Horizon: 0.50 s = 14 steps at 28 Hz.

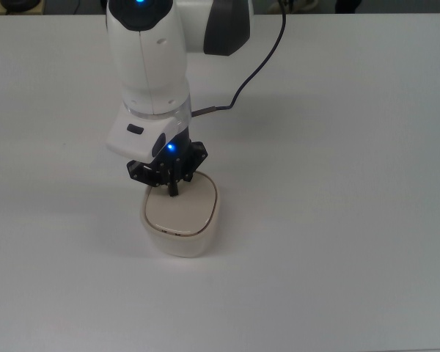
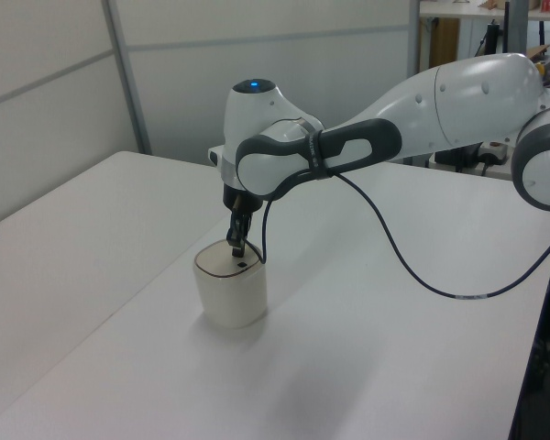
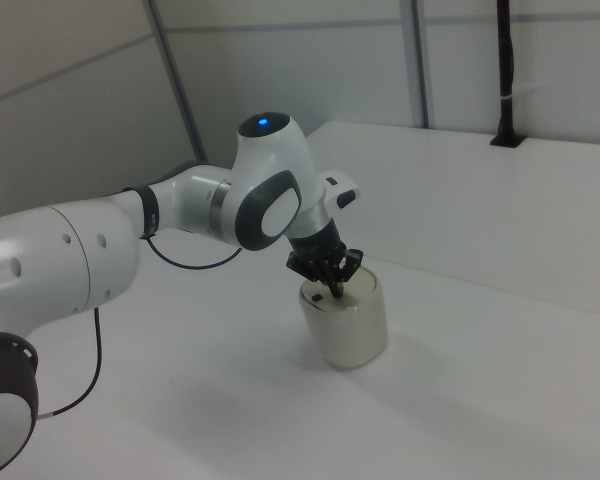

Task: Close the trash can
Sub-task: 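Push the lid down with the gripper fingertips until it shuts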

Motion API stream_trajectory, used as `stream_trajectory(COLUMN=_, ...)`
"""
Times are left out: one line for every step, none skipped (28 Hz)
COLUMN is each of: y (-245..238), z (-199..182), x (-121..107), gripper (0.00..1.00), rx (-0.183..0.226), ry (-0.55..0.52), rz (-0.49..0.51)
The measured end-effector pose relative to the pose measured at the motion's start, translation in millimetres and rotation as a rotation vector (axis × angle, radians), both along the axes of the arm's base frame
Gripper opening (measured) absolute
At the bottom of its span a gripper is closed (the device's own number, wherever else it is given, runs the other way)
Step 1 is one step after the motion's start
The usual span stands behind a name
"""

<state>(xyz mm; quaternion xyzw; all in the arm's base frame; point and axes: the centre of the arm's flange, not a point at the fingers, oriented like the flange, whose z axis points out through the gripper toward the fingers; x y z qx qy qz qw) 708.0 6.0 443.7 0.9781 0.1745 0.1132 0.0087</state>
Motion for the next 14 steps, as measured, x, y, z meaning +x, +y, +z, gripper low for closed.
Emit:
stream_trajectory(y=0.3, z=0.4, x=0.0, gripper=0.01, rx=0.0, ry=-0.001, rz=0.0)
stream_trajectory(y=0.5, z=1.2, x=0.1, gripper=0.01, rx=0.0, ry=-0.002, rz=0.001)
stream_trajectory(y=0.5, z=1.6, x=0.1, gripper=0.01, rx=0.0, ry=-0.003, rz=0.001)
stream_trajectory(y=0.6, z=2.0, x=0.2, gripper=0.01, rx=0.0, ry=-0.003, rz=0.001)
stream_trajectory(y=0.7, z=2.2, x=0.2, gripper=0.01, rx=0.001, ry=-0.004, rz=0.001)
stream_trajectory(y=0.8, z=2.2, x=0.3, gripper=0.01, rx=0.001, ry=-0.004, rz=0.0)
stream_trajectory(y=0.9, z=2.2, x=0.3, gripper=0.01, rx=0.002, ry=-0.004, rz=0.001)
stream_trajectory(y=1.0, z=2.2, x=0.3, gripper=0.01, rx=0.002, ry=-0.004, rz=0.001)
stream_trajectory(y=1.2, z=2.2, x=0.3, gripper=0.01, rx=0.002, ry=-0.004, rz=0.001)
stream_trajectory(y=1.5, z=2.2, x=0.2, gripper=0.01, rx=0.002, ry=-0.004, rz=0.001)
stream_trajectory(y=2.0, z=2.2, x=0.2, gripper=0.01, rx=0.003, ry=-0.004, rz=0.002)
stream_trajectory(y=2.7, z=2.2, x=0.2, gripper=0.01, rx=0.005, ry=-0.004, rz=0.002)
stream_trajectory(y=4.2, z=2.3, x=0.2, gripper=0.01, rx=0.012, ry=-0.004, rz=0.002)
stream_trajectory(y=5.4, z=2.3, x=0.2, gripper=0.01, rx=0.017, ry=-0.004, rz=0.002)
